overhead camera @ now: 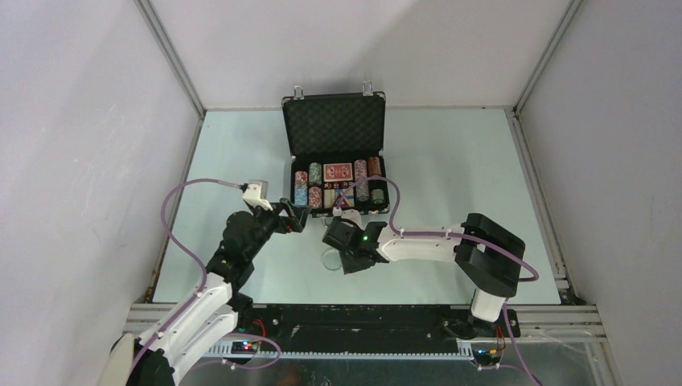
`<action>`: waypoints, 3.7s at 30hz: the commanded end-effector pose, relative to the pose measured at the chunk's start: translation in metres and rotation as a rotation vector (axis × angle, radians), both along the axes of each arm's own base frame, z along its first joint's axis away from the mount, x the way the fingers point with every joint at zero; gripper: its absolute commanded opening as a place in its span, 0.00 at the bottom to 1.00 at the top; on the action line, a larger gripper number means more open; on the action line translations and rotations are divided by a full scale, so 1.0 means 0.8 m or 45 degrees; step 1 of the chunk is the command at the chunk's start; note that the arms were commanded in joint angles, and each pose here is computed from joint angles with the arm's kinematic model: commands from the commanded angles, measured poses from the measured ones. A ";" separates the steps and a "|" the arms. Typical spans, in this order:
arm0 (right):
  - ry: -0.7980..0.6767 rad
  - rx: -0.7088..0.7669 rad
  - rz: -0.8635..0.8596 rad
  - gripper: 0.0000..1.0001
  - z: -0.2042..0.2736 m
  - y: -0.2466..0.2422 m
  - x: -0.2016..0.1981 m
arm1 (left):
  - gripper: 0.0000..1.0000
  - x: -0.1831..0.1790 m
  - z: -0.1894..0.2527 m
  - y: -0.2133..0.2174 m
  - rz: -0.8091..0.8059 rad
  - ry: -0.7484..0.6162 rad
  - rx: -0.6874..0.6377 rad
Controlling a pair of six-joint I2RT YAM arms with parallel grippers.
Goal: Pack up texas hold em set
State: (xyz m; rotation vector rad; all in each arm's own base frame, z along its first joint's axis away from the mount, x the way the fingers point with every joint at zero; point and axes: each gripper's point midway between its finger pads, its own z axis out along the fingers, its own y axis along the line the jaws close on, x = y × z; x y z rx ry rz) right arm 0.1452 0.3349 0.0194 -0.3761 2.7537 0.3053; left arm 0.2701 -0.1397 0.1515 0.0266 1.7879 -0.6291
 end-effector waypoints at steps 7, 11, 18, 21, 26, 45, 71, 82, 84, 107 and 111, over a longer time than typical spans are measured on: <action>-0.133 0.099 -0.050 0.23 0.060 0.000 0.042 | 0.98 0.005 0.026 -0.003 -0.012 -0.076 0.004; -0.212 0.178 -0.060 0.23 0.101 0.001 0.080 | 0.98 0.005 0.025 -0.003 -0.009 -0.075 0.009; -0.299 0.302 -0.052 0.23 0.140 0.029 0.162 | 0.98 0.006 0.023 0.000 0.005 -0.073 0.020; -0.323 0.325 -0.060 0.23 0.142 0.049 0.201 | 0.98 0.007 0.022 0.000 0.006 -0.070 0.022; -0.356 0.355 -0.093 0.23 0.140 0.071 0.263 | 0.98 0.008 0.020 0.000 0.006 -0.065 0.024; -0.298 0.288 -0.273 0.24 0.060 0.076 0.358 | 0.98 0.007 0.023 -0.002 -0.004 -0.071 0.016; -0.237 0.199 -0.251 0.29 0.049 0.067 0.325 | 0.98 0.005 0.026 -0.001 -0.004 -0.078 0.012; -0.246 0.210 -0.227 0.44 0.063 0.069 0.321 | 0.98 0.005 0.026 -0.001 -0.002 -0.076 0.013; -0.271 0.217 -0.226 0.44 0.075 0.068 0.324 | 0.98 0.005 0.026 -0.001 -0.004 -0.076 0.015; -0.361 0.210 -0.184 0.26 0.077 0.072 0.374 | 0.99 0.007 0.023 -0.001 -0.002 -0.071 0.021; -0.279 0.212 -0.150 0.10 0.043 0.077 0.365 | 0.99 0.007 0.022 -0.002 -0.004 -0.067 0.022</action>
